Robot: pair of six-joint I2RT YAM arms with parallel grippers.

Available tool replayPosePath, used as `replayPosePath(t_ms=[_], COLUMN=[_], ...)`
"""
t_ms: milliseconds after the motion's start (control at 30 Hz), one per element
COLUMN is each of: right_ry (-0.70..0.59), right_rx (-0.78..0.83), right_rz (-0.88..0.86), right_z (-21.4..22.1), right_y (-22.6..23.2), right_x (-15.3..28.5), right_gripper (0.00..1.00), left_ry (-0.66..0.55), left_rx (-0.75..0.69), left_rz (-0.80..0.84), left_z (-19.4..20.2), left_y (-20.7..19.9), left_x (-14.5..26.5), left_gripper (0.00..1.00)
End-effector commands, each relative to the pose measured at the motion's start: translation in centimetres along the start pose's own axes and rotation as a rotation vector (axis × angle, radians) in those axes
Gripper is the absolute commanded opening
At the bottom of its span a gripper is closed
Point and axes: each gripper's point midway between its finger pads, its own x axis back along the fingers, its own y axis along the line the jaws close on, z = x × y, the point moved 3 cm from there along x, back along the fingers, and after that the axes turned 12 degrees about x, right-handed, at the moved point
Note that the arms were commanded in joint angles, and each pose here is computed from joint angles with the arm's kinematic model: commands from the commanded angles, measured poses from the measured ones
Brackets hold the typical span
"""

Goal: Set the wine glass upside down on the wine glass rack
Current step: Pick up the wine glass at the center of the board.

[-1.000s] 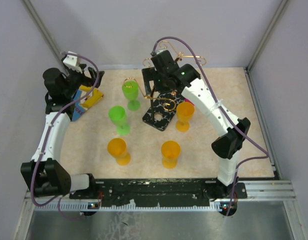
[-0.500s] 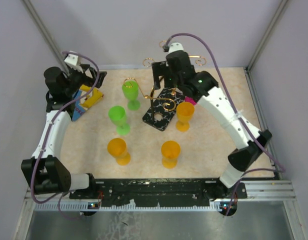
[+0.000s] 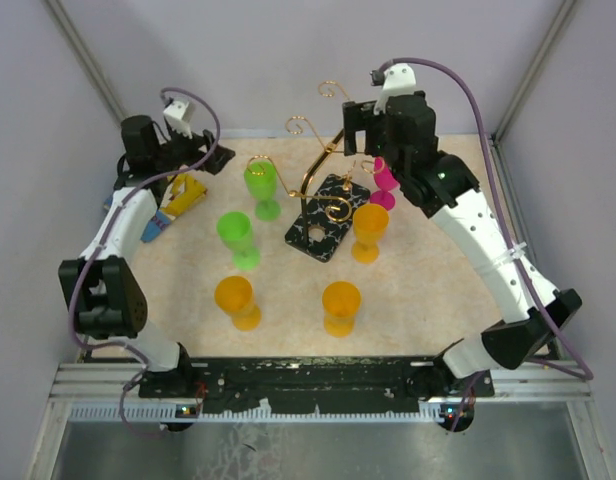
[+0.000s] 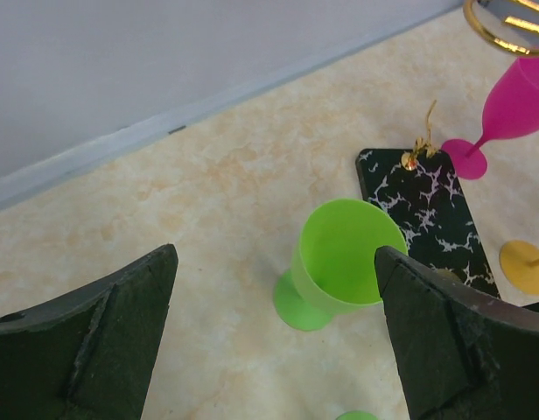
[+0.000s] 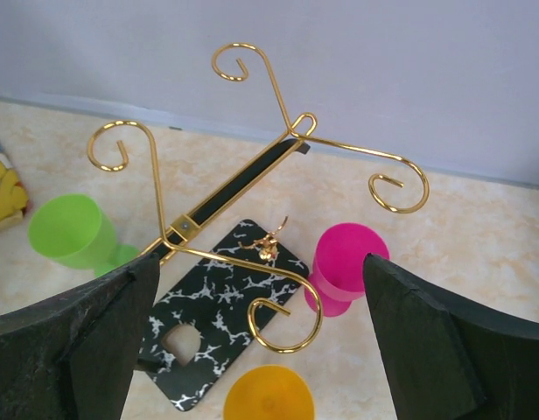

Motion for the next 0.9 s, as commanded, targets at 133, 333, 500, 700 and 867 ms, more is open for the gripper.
replayPosePath(t_ms=[133,333,500,700,867], right_ry=[-0.121,-0.101,-0.087,-0.072,-0.066], right_rx=[0.071,0.089,0.117,0.134,0.140], right_rz=[0.073,0.106,0.129,0.151,0.154], right_z=[-3.4,-3.2,-3.0,-2.8,-2.7], right_y=[-2.0,-2.3,-2.5,-2.6,-2.6], right_x=[0.6,0.0,-0.7,-1.3,-1.8], right_gripper=[0.99,0.99,0.99,0.99,0.99], left_ry=[0.191,0.286,0.355,0.411,0.436], left_rx=[-0.055,-0.046,-0.051,-0.039,-0.026], left_rz=[0.058,0.012,-0.042,-0.048,-0.019], left_z=[3.6,5.9,7.8,9.5,10.1], left_y=[-1.5,-0.3,0.8,1.1,0.8], left_x=[-4.3,-6.0,-6.7,-7.4,-8.0], left_gripper=[0.99,0.97,0.86,0.69,0.36])
